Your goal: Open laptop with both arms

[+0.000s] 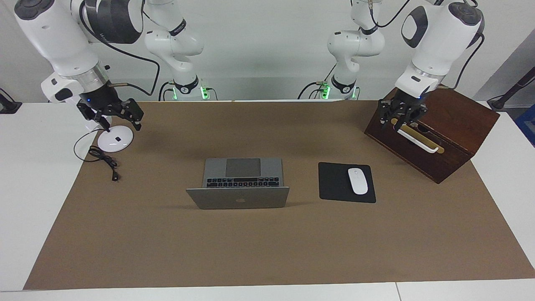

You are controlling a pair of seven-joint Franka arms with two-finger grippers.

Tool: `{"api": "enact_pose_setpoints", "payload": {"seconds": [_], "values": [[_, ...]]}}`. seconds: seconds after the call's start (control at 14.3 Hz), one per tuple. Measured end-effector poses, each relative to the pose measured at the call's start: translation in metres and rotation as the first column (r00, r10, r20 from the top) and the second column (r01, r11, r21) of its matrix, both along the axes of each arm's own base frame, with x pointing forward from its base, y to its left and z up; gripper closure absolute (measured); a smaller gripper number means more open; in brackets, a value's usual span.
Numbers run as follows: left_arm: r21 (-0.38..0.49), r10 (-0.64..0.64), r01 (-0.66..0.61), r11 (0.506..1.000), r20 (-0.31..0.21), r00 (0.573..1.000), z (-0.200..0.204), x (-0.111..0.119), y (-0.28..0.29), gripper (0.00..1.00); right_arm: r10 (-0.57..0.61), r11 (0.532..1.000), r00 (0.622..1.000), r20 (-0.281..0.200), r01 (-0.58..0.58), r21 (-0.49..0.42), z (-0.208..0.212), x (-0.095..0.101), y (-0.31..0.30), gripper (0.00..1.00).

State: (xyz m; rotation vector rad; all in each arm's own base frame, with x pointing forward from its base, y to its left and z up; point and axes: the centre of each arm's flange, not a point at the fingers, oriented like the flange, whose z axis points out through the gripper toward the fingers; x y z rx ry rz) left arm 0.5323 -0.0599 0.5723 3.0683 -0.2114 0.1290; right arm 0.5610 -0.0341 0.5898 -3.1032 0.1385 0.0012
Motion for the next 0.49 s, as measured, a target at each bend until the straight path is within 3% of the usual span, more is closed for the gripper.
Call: {"api": "enact_pose_setpoints", "payload": {"seconds": [0.28,0.49], "values": [[0.01,0.066,-0.066,0.998,0.004,0.998,0.002,0.002,0.037,0.0,0.0,1.0,1.0,-0.015,0.0,0.001,-0.001,-0.002,0.0,0.0],[0.01,0.095,-0.095,0.995,0.009,0.995,0.004,0.003,0.053,0.0,0.0,1.0,1.0,-0.015,0.0,0.001,-0.001,-0.002,0.0,0.0]]}}
